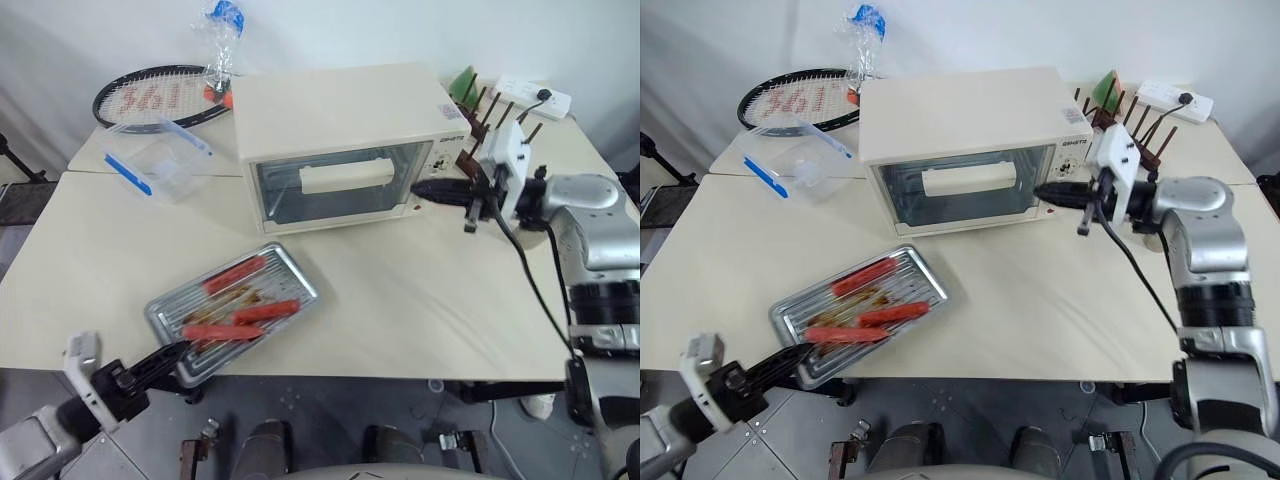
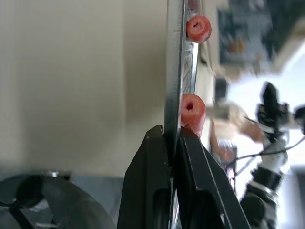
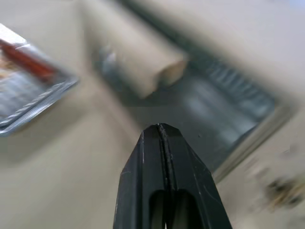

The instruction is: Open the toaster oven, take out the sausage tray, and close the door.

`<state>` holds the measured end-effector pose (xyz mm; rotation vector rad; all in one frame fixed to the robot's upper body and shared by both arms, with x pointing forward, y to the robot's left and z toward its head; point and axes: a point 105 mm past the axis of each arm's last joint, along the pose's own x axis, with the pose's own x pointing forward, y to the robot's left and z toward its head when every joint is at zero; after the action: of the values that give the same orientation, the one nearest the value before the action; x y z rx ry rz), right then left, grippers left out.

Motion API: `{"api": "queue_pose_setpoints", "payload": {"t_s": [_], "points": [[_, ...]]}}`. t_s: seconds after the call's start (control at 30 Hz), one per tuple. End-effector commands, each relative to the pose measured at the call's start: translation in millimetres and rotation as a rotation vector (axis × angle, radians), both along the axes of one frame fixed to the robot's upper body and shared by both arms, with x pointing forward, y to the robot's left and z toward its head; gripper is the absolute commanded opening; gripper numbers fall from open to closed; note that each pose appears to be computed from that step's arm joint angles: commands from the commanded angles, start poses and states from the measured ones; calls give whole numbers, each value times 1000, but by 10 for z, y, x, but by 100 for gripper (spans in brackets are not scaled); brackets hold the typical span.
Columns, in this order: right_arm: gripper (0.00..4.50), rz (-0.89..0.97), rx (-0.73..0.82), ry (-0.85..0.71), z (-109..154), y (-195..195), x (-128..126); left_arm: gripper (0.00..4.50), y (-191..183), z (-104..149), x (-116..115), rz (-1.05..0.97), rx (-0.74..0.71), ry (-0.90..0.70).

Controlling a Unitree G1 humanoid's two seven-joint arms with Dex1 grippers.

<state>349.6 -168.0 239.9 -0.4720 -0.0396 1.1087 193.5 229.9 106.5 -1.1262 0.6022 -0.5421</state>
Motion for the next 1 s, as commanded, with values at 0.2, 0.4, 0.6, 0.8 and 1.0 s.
{"api": "queue_pose_setpoints", "payload": {"t_s": [0.2,0.4,0.6,0.8,1.0], "points": [[3,41,-129,45,-77,-118,-477,0,-338,100,311,-270,-51,6],[3,-10,-112,51,-124,-130,-569,0,-571,90,620,-383,-61,46],[3,-59,-99,50,-138,-150,-656,0,-837,53,880,-505,-16,62],[3,-86,-87,52,-148,-154,-702,0,-1025,11,1009,-592,45,59],[3,-97,-81,51,-159,-146,-693,0,-1143,-65,1083,-651,90,62]]}}
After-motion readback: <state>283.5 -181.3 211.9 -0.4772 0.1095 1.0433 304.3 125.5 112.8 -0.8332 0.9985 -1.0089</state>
